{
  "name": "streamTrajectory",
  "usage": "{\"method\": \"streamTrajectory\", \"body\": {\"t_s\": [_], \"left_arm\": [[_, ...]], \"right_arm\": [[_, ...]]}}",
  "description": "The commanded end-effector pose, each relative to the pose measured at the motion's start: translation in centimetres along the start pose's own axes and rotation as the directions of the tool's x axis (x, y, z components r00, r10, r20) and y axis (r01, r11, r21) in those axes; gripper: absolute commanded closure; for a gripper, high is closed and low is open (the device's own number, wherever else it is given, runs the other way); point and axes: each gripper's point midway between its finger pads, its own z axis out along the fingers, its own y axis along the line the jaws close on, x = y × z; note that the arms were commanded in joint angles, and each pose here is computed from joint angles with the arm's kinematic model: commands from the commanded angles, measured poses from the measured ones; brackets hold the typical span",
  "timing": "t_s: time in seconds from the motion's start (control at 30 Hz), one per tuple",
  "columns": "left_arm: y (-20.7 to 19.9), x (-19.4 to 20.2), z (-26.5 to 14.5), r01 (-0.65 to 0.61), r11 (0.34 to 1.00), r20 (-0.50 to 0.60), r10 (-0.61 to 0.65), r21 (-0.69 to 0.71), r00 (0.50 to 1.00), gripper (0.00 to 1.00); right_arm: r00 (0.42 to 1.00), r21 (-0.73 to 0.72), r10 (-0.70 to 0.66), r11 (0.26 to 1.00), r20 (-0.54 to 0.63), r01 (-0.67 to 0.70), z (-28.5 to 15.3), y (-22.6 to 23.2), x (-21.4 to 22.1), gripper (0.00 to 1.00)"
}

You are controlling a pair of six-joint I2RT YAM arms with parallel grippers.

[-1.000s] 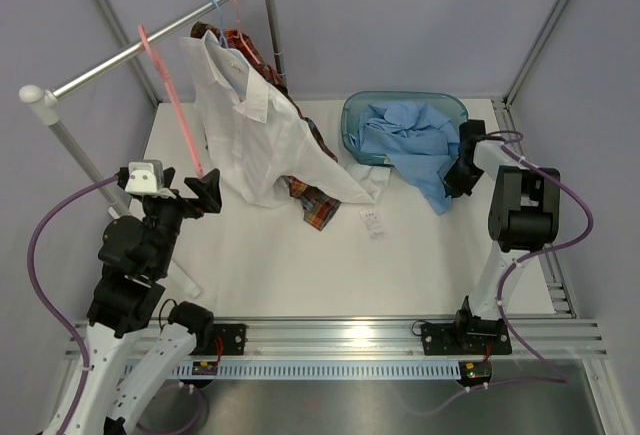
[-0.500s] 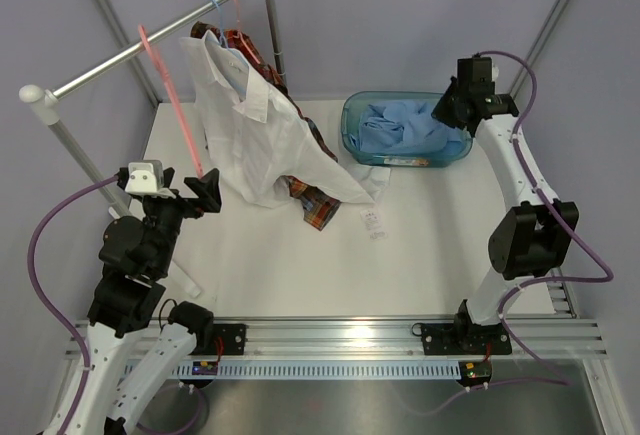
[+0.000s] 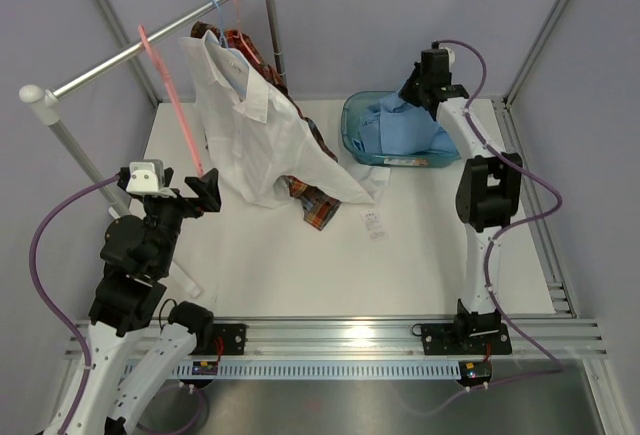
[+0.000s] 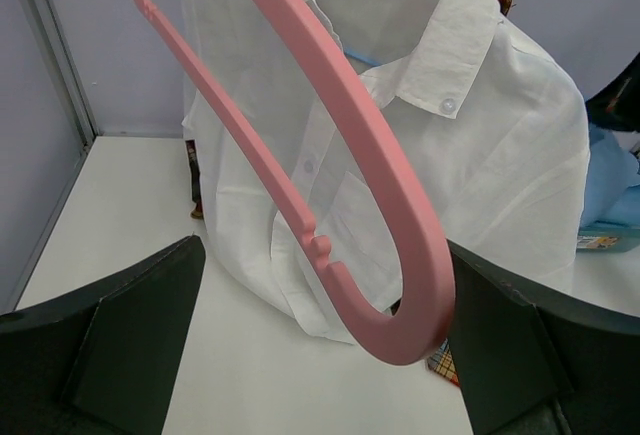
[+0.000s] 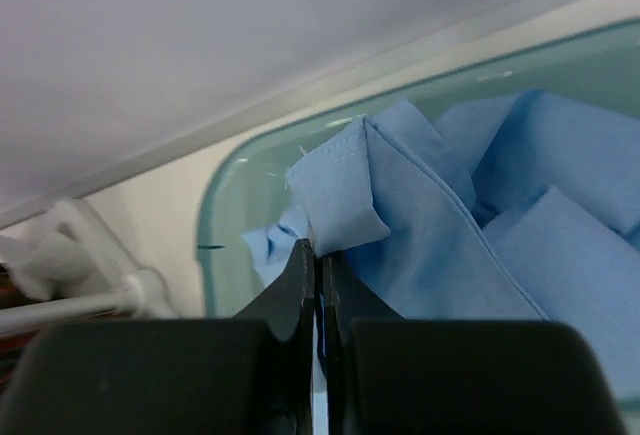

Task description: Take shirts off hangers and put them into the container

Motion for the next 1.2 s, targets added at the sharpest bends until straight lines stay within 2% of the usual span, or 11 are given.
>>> {"method": "streamTrajectory", "body": {"t_s": [0.0, 0.13, 0.23, 0.37, 0.4, 0.47, 0.5, 0.6, 0.73, 0.87, 1.17], "left_arm": [[0.4, -0.9, 0.3, -0.004, 1.000, 0.040, 0.005, -0.022, 0.999, 0.01], [0.3, -1.0, 0.3, -0.002, 1.000, 0.041, 0.003, -0.017, 0.999, 0.01], [0.3, -1.0, 0.4, -0.004, 1.000, 0.038, 0.004, -0.018, 0.999, 0.01], [0.3, -1.0, 0.4, -0.002, 1.000, 0.040, 0.003, -0.017, 0.999, 0.01], [0.3, -0.9, 0.4, -0.002, 1.000, 0.038, 0.003, -0.018, 0.999, 0.01], [0.3, -0.9, 0.5, -0.005, 1.000, 0.035, 0.005, -0.018, 0.999, 0.01], [0.3, -0.9, 0.5, -0.005, 1.000, 0.035, 0.005, -0.018, 0.999, 0.01], [0.2, -1.0, 0.4, -0.002, 1.000, 0.039, 0.003, -0.014, 0.999, 0.01], [0.2, -1.0, 0.4, 0.000, 1.000, 0.041, 0.001, -0.014, 0.999, 0.01], [0.2, -1.0, 0.4, 0.001, 1.000, 0.041, -0.001, -0.013, 0.999, 0.01], [-0.3, -1.1, 0.5, 0.005, 1.000, 0.032, -0.005, 0.011, 0.999, 0.01]], "right_arm": [[0.985, 0.078, -0.003, 0.997, -0.172, 0.017, 2.4, -1.5, 5.8, 1.00], [0.946, 0.247, 0.011, 0.966, -0.323, 0.073, 2.6, -4.8, 11.8, 1.00], [0.906, 0.292, 0.046, 0.952, -0.421, 0.087, 2.2, -6.3, 15.2, 0.97], [0.878, 0.308, 0.057, 0.945, -0.476, 0.106, 2.1, -7.4, 17.3, 0.81], [0.883, 0.303, 0.047, 0.947, -0.468, 0.110, 2.2, -7.3, 17.0, 0.73], [0.909, 0.275, 0.024, 0.956, -0.417, 0.101, 1.9, -6.4, 15.3, 0.62], [0.918, 0.257, 0.001, 0.960, -0.396, 0.110, 1.7, -6.0, 14.3, 0.50], [0.953, 0.205, -0.055, 0.971, -0.299, 0.120, 0.1, -3.7, 9.6, 0.34], [0.982, 0.117, -0.109, 0.985, -0.155, 0.127, -3.9, 0.4, 2.5, 0.25], [0.988, 0.055, -0.146, 0.987, -0.050, 0.149, -8.1, 2.8, -2.1, 0.17], [0.965, -0.170, -0.241, 0.951, 0.106, 0.256, -18.6, 6.7, -5.0, 0.09]]}}
